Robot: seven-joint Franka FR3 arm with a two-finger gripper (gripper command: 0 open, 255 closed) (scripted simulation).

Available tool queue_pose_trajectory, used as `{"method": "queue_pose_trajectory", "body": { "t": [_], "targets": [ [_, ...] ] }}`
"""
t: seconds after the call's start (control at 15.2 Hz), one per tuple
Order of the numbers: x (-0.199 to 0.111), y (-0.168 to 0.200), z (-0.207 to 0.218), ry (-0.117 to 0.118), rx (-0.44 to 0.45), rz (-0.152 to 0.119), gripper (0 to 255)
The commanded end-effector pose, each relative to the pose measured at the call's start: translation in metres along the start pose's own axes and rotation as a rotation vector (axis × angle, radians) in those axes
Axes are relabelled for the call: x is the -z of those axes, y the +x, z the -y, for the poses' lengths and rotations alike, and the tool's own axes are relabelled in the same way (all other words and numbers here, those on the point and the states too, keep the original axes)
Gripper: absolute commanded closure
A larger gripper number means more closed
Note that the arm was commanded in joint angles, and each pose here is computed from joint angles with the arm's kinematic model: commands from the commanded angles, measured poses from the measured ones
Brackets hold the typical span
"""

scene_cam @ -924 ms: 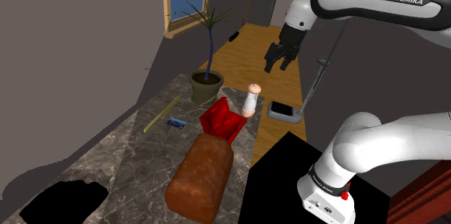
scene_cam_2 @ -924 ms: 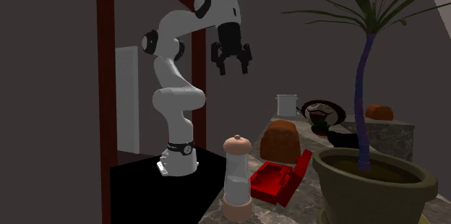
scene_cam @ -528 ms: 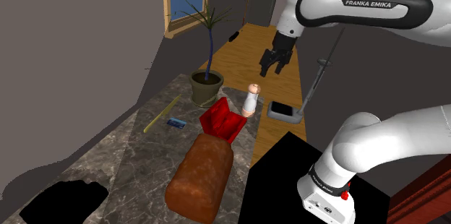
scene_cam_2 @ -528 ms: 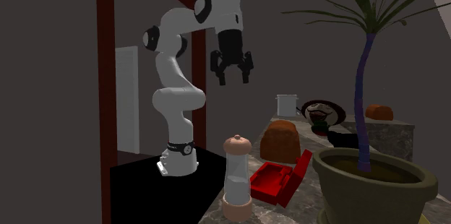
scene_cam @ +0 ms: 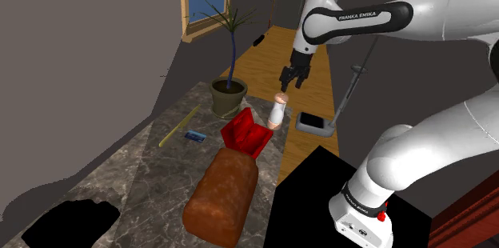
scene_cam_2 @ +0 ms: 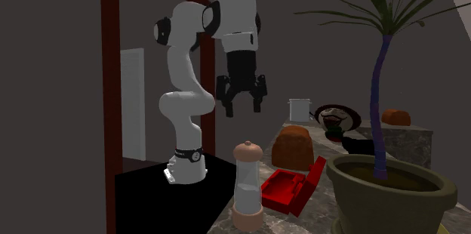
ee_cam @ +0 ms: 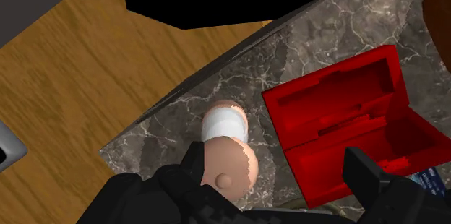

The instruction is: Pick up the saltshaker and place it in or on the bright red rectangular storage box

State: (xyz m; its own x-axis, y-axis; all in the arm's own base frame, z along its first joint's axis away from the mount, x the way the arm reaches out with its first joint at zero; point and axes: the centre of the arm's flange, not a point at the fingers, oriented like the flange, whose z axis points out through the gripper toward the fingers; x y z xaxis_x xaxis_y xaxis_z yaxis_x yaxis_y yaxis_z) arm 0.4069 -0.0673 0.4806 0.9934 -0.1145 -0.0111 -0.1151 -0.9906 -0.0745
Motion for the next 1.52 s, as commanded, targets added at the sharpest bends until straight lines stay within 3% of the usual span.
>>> {"method": "queue_pose_trajectory", "body": {
  "t": [0.0, 0.2, 0.66, 1.25, 1.32, 1.45],
  "targets": [
    [-0.017, 0.018, -0.016, -0.005, 0.007, 0.016, 0],
    [-0.043, 0.042, -0.035, -0.011, 0.017, 0.04, 0],
    [-0.08, 0.041, -0.036, -0.011, 0.017, 0.04, 0],
    [-0.083, 0.041, -0.036, -0.011, 0.017, 0.04, 0],
    [-0.083, 0.041, -0.036, -0.011, 0.017, 0.04, 255],
    [-0.083, 0.041, -0.036, -0.011, 0.017, 0.04, 255]
  ]
}}
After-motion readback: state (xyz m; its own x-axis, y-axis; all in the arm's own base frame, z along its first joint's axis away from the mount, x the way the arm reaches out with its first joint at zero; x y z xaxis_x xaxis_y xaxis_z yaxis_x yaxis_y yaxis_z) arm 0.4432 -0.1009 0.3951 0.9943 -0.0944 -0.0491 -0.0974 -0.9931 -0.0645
